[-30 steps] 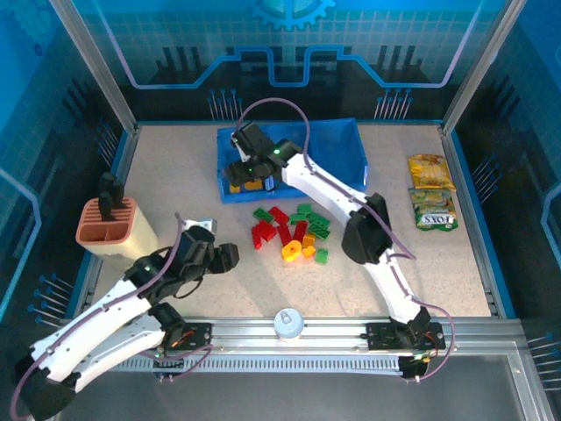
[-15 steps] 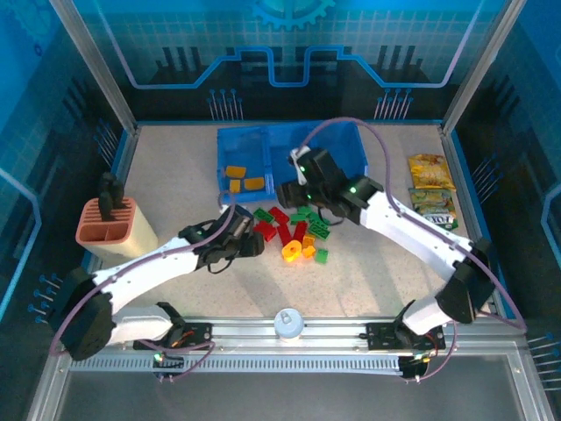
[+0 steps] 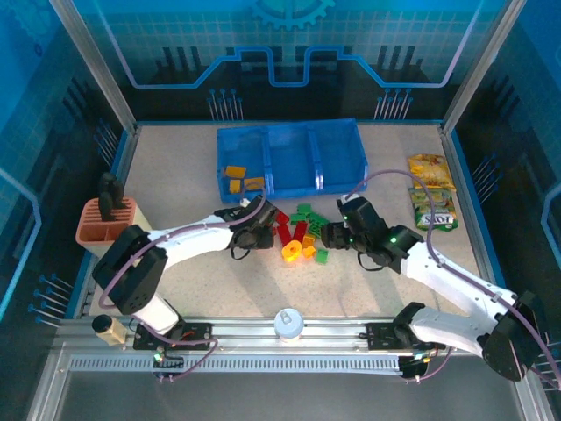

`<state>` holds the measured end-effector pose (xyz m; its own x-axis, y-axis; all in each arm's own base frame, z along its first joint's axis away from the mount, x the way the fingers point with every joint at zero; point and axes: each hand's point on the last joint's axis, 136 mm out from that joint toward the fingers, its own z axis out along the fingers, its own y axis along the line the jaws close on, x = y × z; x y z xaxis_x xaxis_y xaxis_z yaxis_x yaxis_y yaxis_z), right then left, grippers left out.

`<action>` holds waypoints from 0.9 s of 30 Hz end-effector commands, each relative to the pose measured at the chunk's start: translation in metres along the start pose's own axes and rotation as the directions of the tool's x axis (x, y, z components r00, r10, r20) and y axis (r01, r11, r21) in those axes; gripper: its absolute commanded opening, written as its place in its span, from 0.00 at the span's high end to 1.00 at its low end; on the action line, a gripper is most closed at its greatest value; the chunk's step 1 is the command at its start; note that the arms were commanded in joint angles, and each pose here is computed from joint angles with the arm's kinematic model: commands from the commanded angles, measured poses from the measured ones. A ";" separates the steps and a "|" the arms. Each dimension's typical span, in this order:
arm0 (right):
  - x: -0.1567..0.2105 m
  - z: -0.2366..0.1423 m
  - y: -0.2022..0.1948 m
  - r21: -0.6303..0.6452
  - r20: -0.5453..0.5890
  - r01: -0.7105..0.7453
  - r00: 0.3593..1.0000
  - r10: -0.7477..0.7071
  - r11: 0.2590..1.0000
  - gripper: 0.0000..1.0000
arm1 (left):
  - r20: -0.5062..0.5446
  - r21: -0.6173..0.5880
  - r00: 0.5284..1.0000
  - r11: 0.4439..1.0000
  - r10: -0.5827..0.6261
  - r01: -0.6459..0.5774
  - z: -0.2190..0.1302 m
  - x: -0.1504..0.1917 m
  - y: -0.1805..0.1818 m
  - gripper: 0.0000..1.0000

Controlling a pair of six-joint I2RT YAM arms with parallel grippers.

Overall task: Sort the legos into containers by color
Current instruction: Pick up the lego from the center of the table.

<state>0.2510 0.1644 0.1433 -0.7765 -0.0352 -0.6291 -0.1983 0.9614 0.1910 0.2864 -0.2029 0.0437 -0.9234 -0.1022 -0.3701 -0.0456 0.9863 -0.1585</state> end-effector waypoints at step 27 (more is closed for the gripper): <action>0.001 -0.011 -0.017 -0.021 0.064 -0.093 0.994 0.094 0.995 0.32 | 0.028 -0.133 0.998 0.989 0.061 -0.057 -0.005 -0.010 0.015 0.79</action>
<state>0.2470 0.1510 0.1457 -0.7573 0.0482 -0.6512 -0.1589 0.9537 0.2553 0.2888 -0.1885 0.0244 -0.9324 -0.0623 -0.3560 -0.0529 0.9979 -0.0361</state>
